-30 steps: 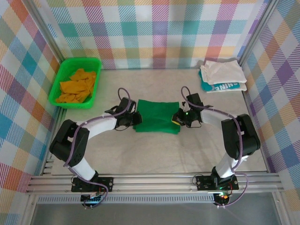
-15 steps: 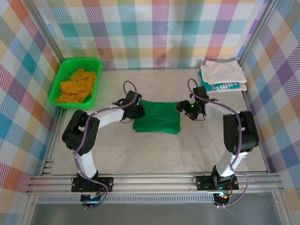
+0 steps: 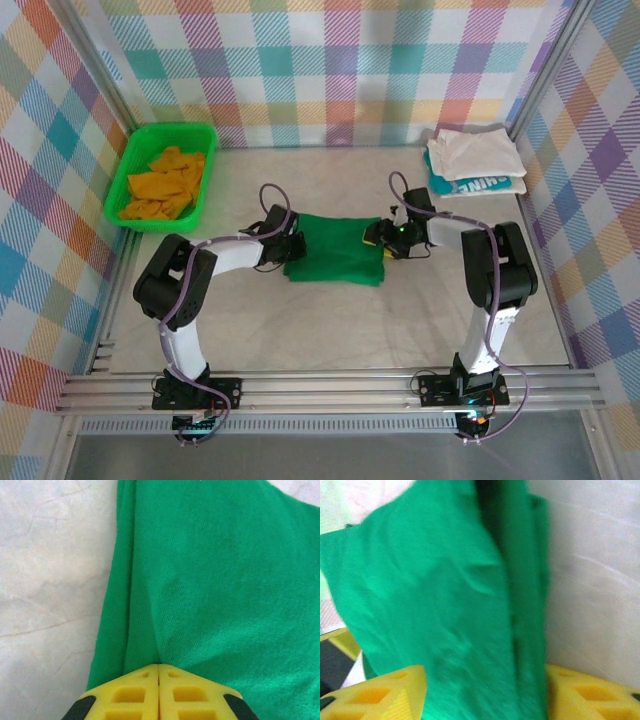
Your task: Fold and stack the t-shirts
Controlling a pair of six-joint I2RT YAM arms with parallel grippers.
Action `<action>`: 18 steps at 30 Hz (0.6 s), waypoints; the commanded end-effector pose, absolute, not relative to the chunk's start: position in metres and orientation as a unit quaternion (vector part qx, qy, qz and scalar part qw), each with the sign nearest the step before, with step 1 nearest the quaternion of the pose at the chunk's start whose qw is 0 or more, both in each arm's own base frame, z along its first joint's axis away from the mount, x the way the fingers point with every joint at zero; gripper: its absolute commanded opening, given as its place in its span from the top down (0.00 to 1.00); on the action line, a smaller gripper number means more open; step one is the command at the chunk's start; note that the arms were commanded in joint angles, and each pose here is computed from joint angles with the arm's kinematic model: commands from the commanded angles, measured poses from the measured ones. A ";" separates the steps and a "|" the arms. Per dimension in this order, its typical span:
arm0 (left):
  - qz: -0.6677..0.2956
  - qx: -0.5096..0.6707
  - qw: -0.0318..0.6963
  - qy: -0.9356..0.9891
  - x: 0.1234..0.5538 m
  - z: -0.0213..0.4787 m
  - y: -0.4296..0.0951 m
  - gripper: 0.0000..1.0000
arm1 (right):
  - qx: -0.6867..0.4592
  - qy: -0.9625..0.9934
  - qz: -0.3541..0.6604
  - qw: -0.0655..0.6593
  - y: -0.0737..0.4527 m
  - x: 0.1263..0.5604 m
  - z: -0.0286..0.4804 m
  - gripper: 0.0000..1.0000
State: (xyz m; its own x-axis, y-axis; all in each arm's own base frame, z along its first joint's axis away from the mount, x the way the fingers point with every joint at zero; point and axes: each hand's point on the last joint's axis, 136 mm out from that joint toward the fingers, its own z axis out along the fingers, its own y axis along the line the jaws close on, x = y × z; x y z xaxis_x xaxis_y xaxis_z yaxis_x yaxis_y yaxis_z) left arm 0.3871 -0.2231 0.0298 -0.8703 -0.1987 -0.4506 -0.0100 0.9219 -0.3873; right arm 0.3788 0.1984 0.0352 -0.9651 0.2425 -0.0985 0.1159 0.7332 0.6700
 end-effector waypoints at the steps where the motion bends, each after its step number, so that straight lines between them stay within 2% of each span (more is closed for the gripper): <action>1: -0.185 -0.056 0.233 0.953 0.381 0.013 -0.224 0.93 | 0.066 0.916 0.389 0.071 0.227 0.374 0.033 0.42; 8: -0.190 -0.052 0.238 0.951 0.383 0.017 -0.227 0.94 | 0.053 0.910 0.406 0.068 0.250 0.378 0.034 0.49; 18: -0.184 -0.059 0.266 0.944 0.386 0.035 -0.221 0.91 | 0.076 0.920 0.374 0.090 0.239 0.387 0.032 0.90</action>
State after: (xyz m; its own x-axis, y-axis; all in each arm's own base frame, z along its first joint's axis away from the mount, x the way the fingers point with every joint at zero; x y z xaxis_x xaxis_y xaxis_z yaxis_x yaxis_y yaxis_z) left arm 0.3909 -0.2250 0.0308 -0.8614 -0.2021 -0.4660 -0.0040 0.9201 -0.3916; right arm 0.3841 0.2383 0.0299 -0.9746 0.2035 -0.0940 0.0781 0.7012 0.7087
